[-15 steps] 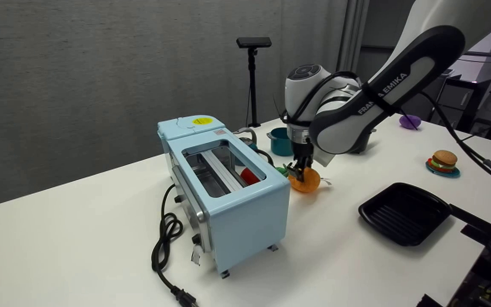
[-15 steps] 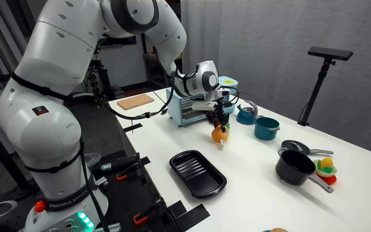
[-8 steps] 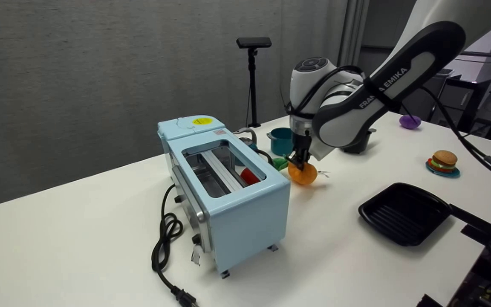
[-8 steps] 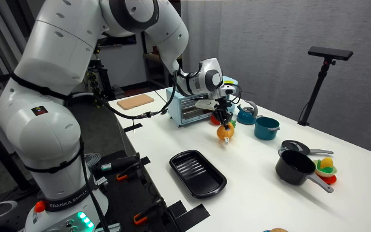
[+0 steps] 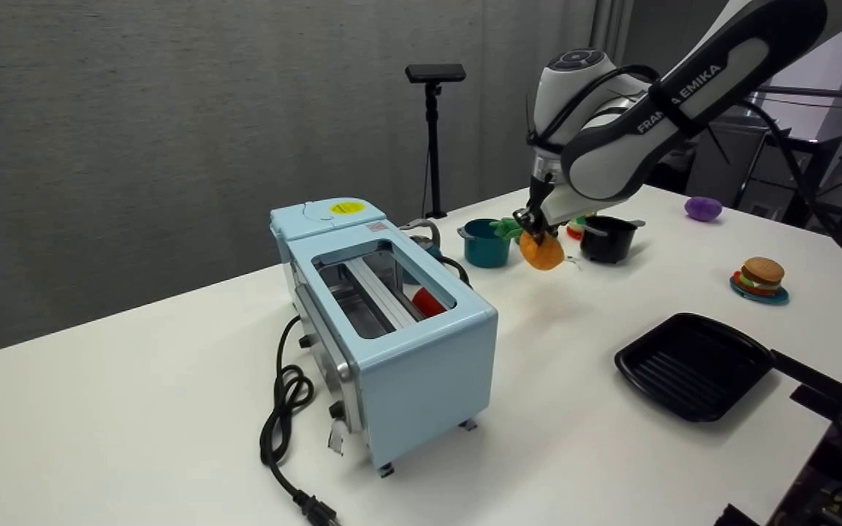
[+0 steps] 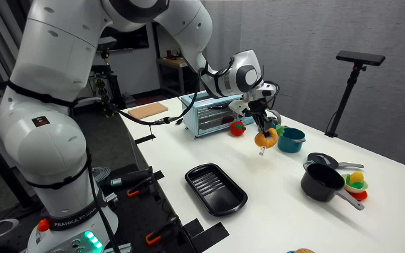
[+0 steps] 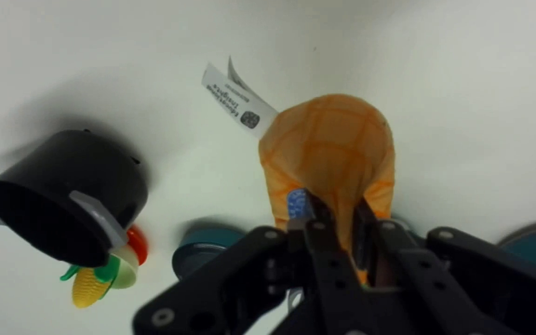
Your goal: Move the pineapple plushie to the right
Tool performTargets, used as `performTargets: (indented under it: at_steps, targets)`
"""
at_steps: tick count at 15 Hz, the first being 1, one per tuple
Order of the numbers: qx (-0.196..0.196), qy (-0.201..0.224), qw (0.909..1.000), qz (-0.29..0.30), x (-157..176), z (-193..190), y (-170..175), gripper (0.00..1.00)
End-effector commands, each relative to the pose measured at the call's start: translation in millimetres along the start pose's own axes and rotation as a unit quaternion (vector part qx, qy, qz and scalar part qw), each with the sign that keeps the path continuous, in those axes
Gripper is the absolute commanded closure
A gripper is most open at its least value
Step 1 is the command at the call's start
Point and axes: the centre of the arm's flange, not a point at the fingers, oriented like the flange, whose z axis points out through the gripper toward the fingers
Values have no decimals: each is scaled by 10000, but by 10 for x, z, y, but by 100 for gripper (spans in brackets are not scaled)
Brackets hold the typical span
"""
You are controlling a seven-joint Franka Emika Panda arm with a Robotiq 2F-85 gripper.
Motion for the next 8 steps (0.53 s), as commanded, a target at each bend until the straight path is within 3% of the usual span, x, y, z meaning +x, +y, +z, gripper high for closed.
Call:
performTargets:
  at_steps: [1, 5, 8]
  targets:
    - [-61, 40, 9950, 992, 39, -125, 578, 97]
    - [-220, -98, 9830, 1820, 2, 42, 1079, 97]
    - [-132, -79, 9867, 1621, -147, 208, 1088, 97]
